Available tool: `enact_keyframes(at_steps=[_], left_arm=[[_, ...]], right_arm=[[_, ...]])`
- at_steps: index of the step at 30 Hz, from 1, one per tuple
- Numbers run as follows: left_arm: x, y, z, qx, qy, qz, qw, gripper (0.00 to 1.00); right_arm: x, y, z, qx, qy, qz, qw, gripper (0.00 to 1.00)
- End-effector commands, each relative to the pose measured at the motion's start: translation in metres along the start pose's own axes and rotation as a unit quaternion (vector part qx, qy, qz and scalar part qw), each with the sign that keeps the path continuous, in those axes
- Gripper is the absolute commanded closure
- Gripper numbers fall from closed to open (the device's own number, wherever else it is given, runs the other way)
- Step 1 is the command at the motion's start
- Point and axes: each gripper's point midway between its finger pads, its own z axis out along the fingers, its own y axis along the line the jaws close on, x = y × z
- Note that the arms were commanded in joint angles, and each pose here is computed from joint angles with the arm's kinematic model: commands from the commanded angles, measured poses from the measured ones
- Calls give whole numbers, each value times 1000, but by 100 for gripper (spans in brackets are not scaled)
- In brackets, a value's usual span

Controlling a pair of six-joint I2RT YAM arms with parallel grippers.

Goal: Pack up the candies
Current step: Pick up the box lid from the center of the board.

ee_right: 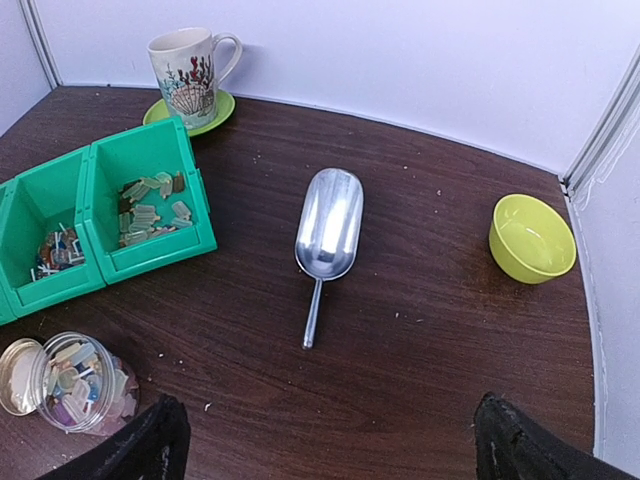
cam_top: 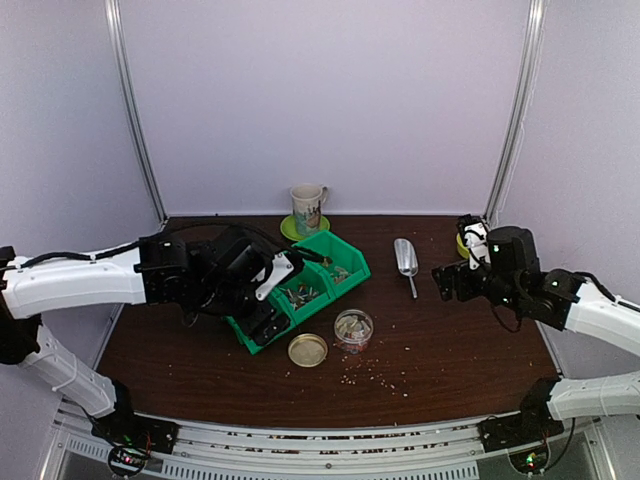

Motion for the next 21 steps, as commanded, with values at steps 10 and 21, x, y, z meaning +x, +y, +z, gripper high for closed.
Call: enact_keyframes(at_steps=[10,21], left_arm=[[19,-66,39,20,42,114,992,17],[26,-92,80,30,84,171,981,31]], right_arm=[[-5,2,-2,-6,-18,9,1000,0],[-8,0,-9,-6,-21,17,1000,0]])
